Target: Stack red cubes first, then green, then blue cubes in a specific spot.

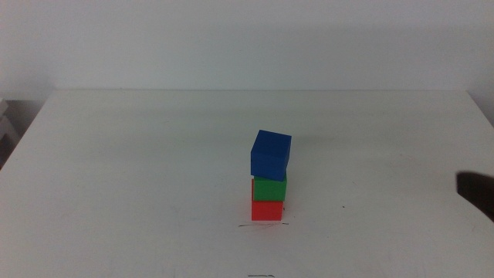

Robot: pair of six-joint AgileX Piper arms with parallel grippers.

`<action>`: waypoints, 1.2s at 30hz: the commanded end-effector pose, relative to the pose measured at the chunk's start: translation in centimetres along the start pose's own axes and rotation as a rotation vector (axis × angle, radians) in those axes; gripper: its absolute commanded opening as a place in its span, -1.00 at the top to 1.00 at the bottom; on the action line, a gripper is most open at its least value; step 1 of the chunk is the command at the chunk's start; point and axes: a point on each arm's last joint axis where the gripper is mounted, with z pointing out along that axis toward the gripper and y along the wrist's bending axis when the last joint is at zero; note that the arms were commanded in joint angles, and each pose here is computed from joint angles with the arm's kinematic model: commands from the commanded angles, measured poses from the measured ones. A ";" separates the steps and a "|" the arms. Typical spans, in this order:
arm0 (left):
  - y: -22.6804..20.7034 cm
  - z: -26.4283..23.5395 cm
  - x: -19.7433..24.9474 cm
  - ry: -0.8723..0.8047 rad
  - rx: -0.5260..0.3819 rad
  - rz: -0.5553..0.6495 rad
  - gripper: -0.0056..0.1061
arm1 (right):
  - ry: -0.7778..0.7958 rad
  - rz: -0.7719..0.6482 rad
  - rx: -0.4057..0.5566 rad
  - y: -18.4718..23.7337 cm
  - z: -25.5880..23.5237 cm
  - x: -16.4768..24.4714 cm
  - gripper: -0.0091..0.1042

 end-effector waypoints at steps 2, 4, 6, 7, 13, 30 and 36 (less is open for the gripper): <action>0.1 -1.2 1.6 -0.182 0.011 -0.009 -0.44 | -0.137 -0.011 0.129 -1.1 -0.7 2.3 -0.27; 0.2 -1.7 3.5 -0.218 0.013 -0.009 -0.44 | -0.141 -0.020 0.209 -1.6 -1.0 4.6 -0.27; 0.4 -1.5 5.5 -0.231 0.013 -0.009 -0.44 | -0.135 -0.004 0.270 -1.8 -1.2 7.0 -0.27; 0.4 -1.4 6.6 -0.240 0.013 -0.010 -0.44 | -0.134 0.006 0.291 -1.8 -1.3 8.2 -0.27; 0.8 -0.6 12.5 -0.269 0.012 -0.010 -0.44 | -0.163 0.040 0.397 -1.6 -1.6 12.7 -0.27; 1.4 2.5 20.4 -0.116 0.001 -0.013 -0.44 | -0.215 0.031 0.431 -1.8 0.6 17.6 -0.27; 1.4 2.8 21.3 -0.071 -0.003 -0.010 -0.44 | -0.213 0.031 0.431 -1.8 0.6 17.6 -0.27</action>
